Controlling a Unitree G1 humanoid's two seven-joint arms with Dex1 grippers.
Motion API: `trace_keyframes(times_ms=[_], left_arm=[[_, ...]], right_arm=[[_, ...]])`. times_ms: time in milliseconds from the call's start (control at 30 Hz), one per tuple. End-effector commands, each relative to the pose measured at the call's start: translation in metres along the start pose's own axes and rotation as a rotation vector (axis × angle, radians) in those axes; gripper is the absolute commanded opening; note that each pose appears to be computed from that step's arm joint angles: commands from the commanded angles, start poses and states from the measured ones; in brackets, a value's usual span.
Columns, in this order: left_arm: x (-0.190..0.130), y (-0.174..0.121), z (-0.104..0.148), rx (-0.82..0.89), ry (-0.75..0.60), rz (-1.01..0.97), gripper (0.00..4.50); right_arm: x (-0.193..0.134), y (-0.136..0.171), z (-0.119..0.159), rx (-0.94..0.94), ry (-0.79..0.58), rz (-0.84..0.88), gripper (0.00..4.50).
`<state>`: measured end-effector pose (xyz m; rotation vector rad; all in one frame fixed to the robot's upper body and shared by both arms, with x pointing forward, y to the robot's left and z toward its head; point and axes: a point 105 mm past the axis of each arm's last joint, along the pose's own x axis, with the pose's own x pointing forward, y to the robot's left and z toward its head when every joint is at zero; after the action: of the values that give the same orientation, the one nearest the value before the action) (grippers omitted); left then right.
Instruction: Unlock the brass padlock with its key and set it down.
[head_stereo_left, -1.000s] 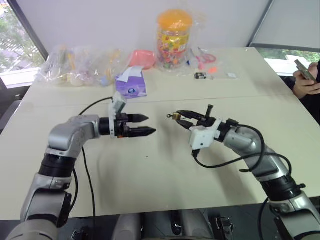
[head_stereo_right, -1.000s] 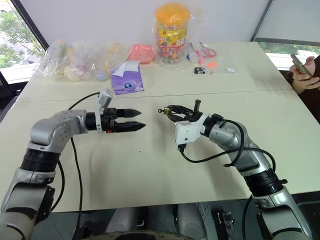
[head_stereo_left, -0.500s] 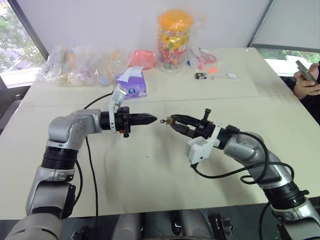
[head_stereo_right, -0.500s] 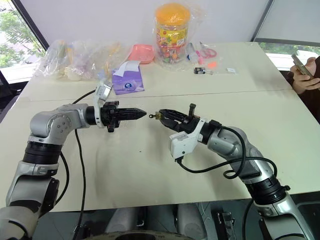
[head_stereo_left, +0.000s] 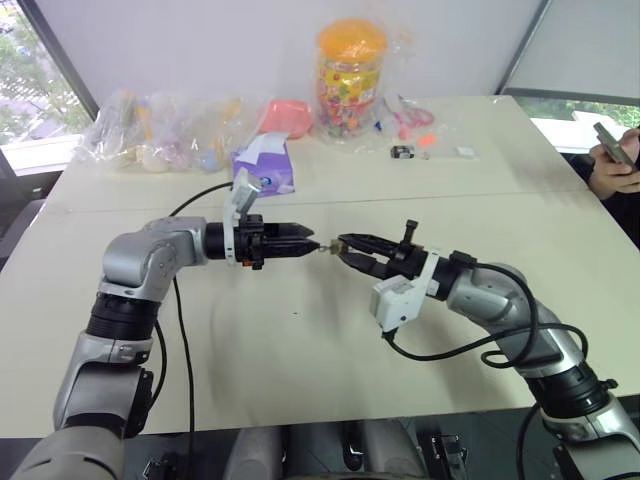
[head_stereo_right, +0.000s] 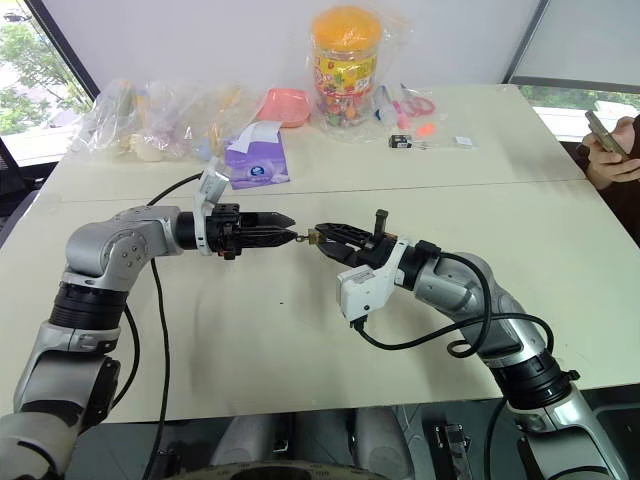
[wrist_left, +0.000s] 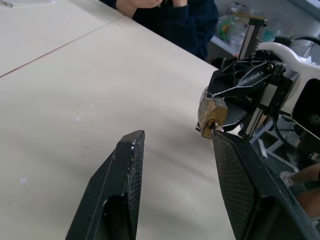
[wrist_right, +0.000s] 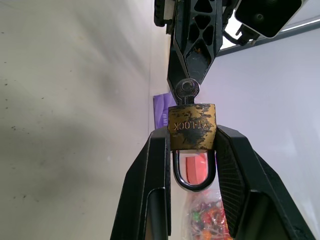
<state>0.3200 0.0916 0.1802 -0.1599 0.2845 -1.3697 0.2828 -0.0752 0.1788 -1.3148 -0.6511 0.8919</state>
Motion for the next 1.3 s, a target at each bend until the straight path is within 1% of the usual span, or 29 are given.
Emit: trace_keyframes(times_ms=[33, 367, 600, 900, 1000, 1033, 1100, 1300], left_arm=[[0.004, -0.01, 0.011, 0.057, -0.004, -0.058, 2.22], [-0.008, -0.015, 0.01, 0.07, 0.019, -0.061, 2.22], [0.002, -0.016, 0.013, 0.072, -0.009, -0.064, 2.22], [0.007, -0.015, 0.01, 0.06, -0.017, -0.065, 2.22], [0.008, -0.015, 0.01, 0.06, -0.022, -0.067, 1.37], [0.009, -0.015, 0.01, 0.06, -0.022, -0.068, 0.84], [0.01, -0.015, 0.01, 0.059, -0.023, -0.07, 0.02], [0.012, -0.018, 0.01, 0.063, -0.017, -0.086, 0.02]], right_arm=[[0.0, -0.017, 0.005, -0.027, -0.015, -0.053, 0.66], [-0.002, -0.021, -0.005, -0.037, 0.018, -0.057, 0.66], [0.003, -0.019, 0.008, -0.025, -0.026, -0.053, 0.66], [0.002, -0.017, 0.011, -0.02, -0.026, -0.048, 0.66], [0.002, -0.017, 0.011, -0.02, -0.024, -0.048, 0.66], [0.002, -0.017, 0.011, -0.019, -0.024, -0.048, 0.66], [0.002, -0.017, 0.011, -0.019, -0.023, -0.045, 0.66], [0.002, -0.017, 0.011, -0.018, -0.021, -0.04, 0.66]])
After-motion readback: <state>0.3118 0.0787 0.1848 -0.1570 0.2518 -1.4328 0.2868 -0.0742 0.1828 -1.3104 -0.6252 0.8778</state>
